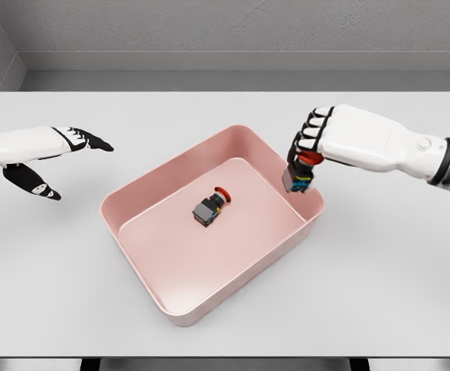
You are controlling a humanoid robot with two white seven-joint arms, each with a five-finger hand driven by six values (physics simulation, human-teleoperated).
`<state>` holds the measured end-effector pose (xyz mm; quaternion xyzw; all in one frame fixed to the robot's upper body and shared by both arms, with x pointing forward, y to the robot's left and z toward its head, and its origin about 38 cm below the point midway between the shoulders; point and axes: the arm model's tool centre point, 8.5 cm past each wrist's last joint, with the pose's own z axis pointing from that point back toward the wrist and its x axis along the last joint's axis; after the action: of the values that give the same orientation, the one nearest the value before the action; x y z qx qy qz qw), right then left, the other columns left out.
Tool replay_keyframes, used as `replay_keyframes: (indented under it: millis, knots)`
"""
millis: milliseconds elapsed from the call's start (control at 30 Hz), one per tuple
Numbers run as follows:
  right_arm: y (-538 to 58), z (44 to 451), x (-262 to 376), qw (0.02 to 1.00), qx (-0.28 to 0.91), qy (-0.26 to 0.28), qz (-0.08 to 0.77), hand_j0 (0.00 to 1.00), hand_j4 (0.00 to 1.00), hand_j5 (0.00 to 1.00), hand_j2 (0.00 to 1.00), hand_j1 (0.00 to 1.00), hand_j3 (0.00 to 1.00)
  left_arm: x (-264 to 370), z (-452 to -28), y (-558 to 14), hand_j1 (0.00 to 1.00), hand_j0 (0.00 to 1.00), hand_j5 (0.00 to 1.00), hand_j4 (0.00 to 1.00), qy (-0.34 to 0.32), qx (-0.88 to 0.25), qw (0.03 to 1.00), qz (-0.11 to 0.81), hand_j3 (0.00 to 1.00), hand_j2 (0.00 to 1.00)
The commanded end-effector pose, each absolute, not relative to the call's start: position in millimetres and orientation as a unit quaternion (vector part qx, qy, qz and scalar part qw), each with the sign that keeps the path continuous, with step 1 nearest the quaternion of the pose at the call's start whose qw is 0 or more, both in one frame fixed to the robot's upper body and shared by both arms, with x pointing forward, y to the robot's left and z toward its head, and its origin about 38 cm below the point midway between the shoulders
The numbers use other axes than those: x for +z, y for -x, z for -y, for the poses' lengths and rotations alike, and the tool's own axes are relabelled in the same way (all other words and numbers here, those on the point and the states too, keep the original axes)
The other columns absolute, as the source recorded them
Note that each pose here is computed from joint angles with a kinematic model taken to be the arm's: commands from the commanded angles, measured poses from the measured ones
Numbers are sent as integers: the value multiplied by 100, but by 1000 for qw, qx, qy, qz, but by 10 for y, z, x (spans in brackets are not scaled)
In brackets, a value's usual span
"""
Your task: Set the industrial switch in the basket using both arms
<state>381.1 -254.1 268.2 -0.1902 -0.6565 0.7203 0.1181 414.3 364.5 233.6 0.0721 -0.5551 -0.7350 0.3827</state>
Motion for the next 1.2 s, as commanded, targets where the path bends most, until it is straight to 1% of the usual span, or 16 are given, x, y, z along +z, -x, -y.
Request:
replay_keyframes:
  millis: [0, 267, 400, 433, 467, 500, 533, 567, 767, 833, 900, 967, 1033, 1133, 1167]
  knots:
    - [-3800, 2453, 2616, 119, 719, 175, 661, 49, 49, 49, 49, 49, 49, 2345, -3648, -4145, 100, 100, 100, 100, -72, -732, 385, 557, 100, 100]
    - [-3812, 2284, 2597, 112, 715, 163, 671, 49, 49, 49, 49, 49, 49, 2345, -3648, -4145, 100, 100, 100, 100, -72, -732, 385, 557, 100, 100]
    - [-3816, 2224, 2589, 109, 712, 159, 675, 53, 53, 53, 53, 53, 53, 2345, -3648, -4145, 100, 100, 100, 100, -72, -732, 385, 557, 100, 100]
    - [-3817, 2216, 2568, 111, 719, 156, 668, 67, 67, 67, 67, 67, 67, 2345, -3648, -4145, 100, 100, 100, 100, -72, -732, 385, 557, 100, 100]
    - [-3817, 2216, 2563, 111, 721, 156, 666, 76, 76, 76, 76, 76, 76, 2345, -3648, -4145, 100, 100, 100, 100, -72, -732, 385, 557, 100, 100]
    - [-3814, 2213, 2567, 111, 721, 156, 667, 89, 89, 89, 89, 89, 89, 2345, -3648, -4145, 100, 100, 100, 100, -72, -732, 385, 557, 100, 100]
    - [-3808, 2199, 2546, 111, 722, 153, 665, 96, 96, 96, 96, 96, 96, 2345, -3648, -4145, 100, 100, 100, 100, -72, -732, 385, 557, 100, 100]
    - [-3806, 2178, 2540, 110, 721, 151, 667, 99, 99, 99, 99, 99, 99, 2348, -3654, -4143, 100, 100, 100, 100, -72, -733, 385, 557, 100, 100]
    - [-3813, 2153, 2546, 109, 719, 150, 670, 100, 100, 100, 100, 100, 100, 2344, -3653, -4146, 100, 100, 100, 100, -72, -732, 385, 557, 100, 100]
    - [-3843, 2218, 2558, 114, 719, 157, 667, 100, 100, 100, 100, 100, 100, 2344, -3653, -4146, 100, 100, 100, 100, -72, -732, 385, 557, 100, 100]
    - [-3897, 2328, 2524, 130, 721, 166, 660, 100, 100, 100, 100, 100, 100, 2345, -3648, -4145, 100, 100, 100, 100, -72, -732, 385, 557, 100, 100]
    - [-3965, 2668, 2575, 159, 718, 200, 647, 100, 100, 100, 100, 100, 100, 2345, -3648, -4145, 100, 100, 100, 100, -72, -732, 385, 557, 100, 100]
    - [-3982, 2773, 2481, 179, 718, 201, 642, 100, 100, 100, 100, 100, 100, 2344, -3653, -4146, 100, 100, 100, 100, -72, -732, 385, 557, 100, 100]
    - [-4027, 3085, 2551, 206, 706, 234, 636, 100, 100, 100, 100, 100, 100, 2344, -3653, -4146, 100, 100, 100, 100, -72, -732, 385, 557, 100, 100]
    - [-4037, 3112, 2567, 208, 704, 238, 637, 100, 100, 100, 100, 100, 100, 2344, -3653, -4146, 100, 100, 100, 100, -72, -732, 385, 557, 100, 100]
